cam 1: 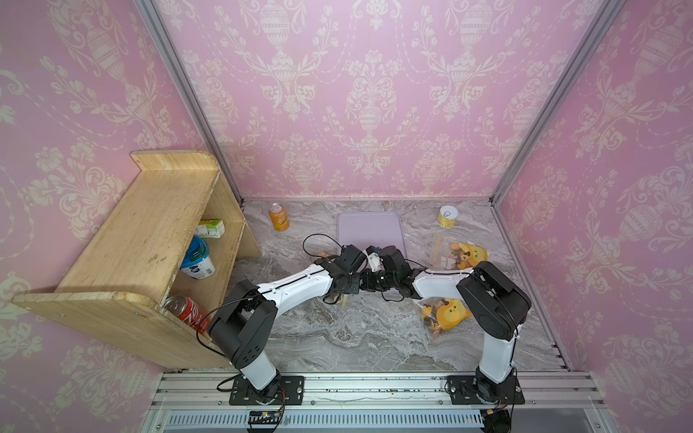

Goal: Pour cookies out of the ziploc bag
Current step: Open the ziploc bag at the center of the board.

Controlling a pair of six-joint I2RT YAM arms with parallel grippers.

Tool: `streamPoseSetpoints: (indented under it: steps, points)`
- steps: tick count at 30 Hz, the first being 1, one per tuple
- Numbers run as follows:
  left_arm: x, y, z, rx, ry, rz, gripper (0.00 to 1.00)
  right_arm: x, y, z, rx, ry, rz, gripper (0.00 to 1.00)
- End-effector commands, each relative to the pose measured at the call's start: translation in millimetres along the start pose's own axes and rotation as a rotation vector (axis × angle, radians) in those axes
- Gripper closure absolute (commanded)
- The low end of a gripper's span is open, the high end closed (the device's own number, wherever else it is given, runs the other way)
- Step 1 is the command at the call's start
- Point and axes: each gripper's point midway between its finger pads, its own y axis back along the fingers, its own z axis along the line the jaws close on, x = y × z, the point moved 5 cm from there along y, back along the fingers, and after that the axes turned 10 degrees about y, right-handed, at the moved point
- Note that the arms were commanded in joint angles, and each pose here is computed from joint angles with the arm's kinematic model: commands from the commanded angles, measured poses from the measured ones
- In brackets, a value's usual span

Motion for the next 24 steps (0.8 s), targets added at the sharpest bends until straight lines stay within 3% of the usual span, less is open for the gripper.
streamPoseSetpoints:
  steps: [1, 24]
  points:
    - [-2.9, 13.3, 10.0, -0.037, 0.0, -0.028, 1.0, -6.9, 4.7, -7.9, 0.071, -0.024, -0.025, 1.0]
    - [-7.2, 37.9, 11.0, -0.006, 0.015, -0.055, 1.0, -8.4, 7.0, -19.6, 0.171, -0.041, -0.035, 1.0]
